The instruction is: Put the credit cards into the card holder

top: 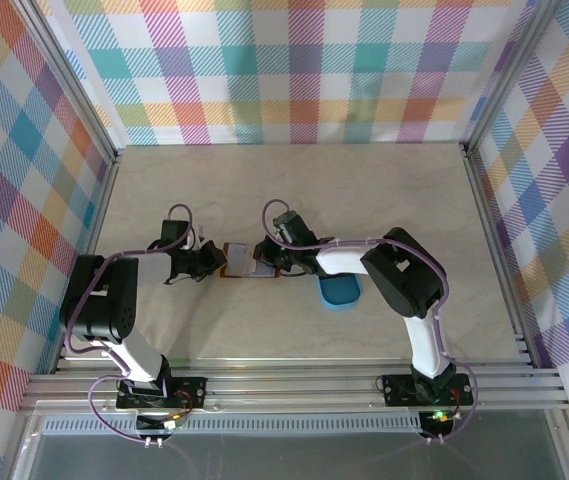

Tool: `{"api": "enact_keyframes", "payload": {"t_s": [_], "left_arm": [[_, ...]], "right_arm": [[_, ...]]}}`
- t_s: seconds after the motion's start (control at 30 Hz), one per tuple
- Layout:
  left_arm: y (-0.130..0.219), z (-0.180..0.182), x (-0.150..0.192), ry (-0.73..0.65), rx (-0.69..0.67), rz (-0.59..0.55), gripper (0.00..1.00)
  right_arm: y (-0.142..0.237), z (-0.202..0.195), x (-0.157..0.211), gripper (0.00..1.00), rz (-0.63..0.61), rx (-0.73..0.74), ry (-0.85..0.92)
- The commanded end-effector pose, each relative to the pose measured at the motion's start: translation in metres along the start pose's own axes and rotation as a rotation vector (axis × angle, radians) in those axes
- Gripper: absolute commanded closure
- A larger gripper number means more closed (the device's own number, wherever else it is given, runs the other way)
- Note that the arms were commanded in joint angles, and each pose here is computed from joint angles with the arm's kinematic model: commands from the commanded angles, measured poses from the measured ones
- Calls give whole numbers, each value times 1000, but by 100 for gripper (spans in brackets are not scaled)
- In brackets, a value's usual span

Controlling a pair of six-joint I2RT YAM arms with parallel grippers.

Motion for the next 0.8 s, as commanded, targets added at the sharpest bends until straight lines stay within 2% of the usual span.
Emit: {"api": "enact_keyframes", "payload": {"t_s": [0.0, 0.5, 0.77], "left_arm": [[-5, 5, 11, 27, -6, 52, 94], [-7, 6, 12, 34, -6, 58, 94], [-7, 6, 12, 35, -5, 61, 94]], "right_arm": [[-2, -3, -3, 100, -21, 28, 36], [3, -21, 0, 100, -104, 21, -57], [-3, -17, 1, 100, -69, 5, -41]]}}
Point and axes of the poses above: each hand's point on the last joint's axis, 136 mm out from that joint toward the fingers, its own y axis back along the fingers, its own z axis along the line the jaws close on, x = y × z, the point moved 7 cm from there along y, back along the fingers, and after that the axes turned 8 degrees about -y, right-handed, at the moved point
